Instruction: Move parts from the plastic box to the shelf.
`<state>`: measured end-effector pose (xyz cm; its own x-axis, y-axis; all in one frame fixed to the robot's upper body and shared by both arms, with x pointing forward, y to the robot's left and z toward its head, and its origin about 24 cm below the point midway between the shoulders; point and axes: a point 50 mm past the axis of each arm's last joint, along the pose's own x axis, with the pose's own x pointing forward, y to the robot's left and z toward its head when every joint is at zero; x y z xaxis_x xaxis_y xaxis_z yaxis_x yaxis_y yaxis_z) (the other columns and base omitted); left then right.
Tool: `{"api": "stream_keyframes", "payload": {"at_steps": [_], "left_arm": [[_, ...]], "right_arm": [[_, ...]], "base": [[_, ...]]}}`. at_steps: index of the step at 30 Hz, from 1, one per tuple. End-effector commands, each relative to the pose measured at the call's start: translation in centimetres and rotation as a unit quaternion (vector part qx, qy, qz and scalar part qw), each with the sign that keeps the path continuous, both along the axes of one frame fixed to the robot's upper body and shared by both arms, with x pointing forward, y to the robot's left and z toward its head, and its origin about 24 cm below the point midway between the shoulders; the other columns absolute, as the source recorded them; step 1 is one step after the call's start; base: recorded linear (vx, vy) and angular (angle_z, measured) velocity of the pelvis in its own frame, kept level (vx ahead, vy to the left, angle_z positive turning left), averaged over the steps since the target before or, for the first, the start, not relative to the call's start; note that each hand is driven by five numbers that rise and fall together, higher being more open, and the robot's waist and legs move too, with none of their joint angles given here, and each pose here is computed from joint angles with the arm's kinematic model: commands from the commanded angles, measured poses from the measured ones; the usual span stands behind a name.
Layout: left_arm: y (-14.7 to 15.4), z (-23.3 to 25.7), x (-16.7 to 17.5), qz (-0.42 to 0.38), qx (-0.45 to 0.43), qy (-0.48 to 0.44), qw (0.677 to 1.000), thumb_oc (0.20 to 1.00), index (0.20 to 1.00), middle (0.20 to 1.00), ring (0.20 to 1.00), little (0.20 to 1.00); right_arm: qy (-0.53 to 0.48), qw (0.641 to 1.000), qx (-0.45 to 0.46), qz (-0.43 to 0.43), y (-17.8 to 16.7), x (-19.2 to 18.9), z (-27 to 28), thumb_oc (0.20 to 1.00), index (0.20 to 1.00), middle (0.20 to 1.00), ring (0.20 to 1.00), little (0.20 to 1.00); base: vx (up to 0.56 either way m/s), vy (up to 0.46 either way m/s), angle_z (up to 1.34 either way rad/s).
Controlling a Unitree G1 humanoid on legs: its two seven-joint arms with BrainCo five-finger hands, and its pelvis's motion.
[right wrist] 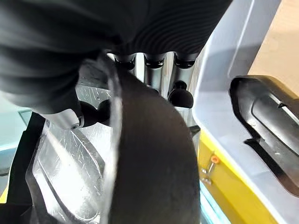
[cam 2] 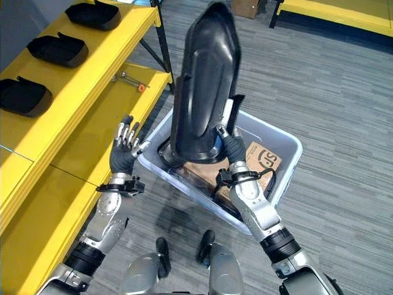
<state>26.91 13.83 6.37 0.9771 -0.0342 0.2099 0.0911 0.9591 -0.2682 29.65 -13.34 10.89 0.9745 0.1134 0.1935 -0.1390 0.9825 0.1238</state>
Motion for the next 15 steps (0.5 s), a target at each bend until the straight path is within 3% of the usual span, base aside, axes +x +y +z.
{"api": "stream_keyframes", "payload": {"at_steps": [1, 7, 15], "left_arm": [[0.9, 0.6, -3.3, -0.098, 0.041, -0.065, 0.992, 1.0, 1.0, 1.0, 1.0, 1.0], [2.8, 1.3, -5.1, -0.115, 0.048, -0.084, 0.989, 1.0, 1.0, 1.0, 1.0, 1.0], [3.2, 2.2, -5.2, -0.144, 0.025, -0.087, 0.985, 1.0, 1.0, 1.0, 1.0, 1.0]], "right_arm": [[-0.093, 0.993, 0.039, 0.069, 1.0, -0.8, 4.0, 0.2, 0.2, 0.2, 0.2, 0.2], [-0.093, 0.994, 0.04, 0.048, 0.1, -1.4, 3.2, 0.2, 0.2, 0.2, 0.2, 0.2], [-0.055, 0.998, 0.033, 0.023, -0.9, -2.5, 1.1, 0.2, 0.2, 0.2, 0.2, 0.2]], "base": [[-0.17, 0.397, 0.4], [-0.09, 0.174, 0.4], [-0.04, -0.09, 1.08]]}}
